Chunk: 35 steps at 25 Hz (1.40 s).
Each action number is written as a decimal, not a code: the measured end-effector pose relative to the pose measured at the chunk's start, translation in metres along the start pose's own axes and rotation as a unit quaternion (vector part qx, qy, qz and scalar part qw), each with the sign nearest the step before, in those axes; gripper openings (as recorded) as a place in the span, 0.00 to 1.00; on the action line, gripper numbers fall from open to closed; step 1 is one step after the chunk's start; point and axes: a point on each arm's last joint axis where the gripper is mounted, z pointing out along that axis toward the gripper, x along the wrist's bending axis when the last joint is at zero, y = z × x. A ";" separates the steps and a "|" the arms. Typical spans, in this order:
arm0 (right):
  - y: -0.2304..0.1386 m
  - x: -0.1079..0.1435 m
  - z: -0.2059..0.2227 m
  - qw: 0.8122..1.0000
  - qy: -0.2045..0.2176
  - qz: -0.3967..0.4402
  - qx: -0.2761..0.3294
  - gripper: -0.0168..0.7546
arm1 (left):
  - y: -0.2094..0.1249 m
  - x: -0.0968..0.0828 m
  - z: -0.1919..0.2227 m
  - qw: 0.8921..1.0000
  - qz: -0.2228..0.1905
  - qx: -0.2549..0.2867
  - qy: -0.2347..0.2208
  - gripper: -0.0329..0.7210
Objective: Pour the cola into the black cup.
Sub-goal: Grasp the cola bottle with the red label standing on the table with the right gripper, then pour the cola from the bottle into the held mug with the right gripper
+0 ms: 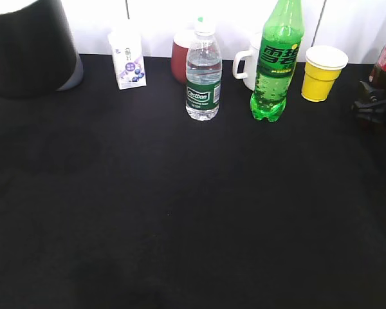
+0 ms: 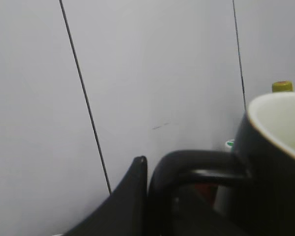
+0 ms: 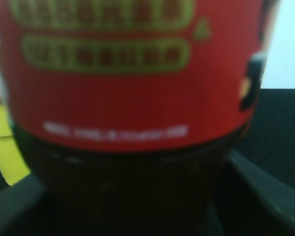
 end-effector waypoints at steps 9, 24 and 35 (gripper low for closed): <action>0.002 0.003 -0.002 1.000 0.020 -0.005 -0.003 0.51 | -0.005 0.000 0.000 1.000 0.012 0.025 -0.001 0.10; 0.154 0.047 -0.186 0.956 0.271 -0.101 0.058 0.51 | -0.088 -0.043 0.057 0.953 -0.172 0.074 -0.238 0.10; 0.170 0.047 -0.169 0.913 0.304 -0.259 0.087 0.51 | -0.078 -0.128 0.171 0.899 -0.124 0.005 -0.419 0.10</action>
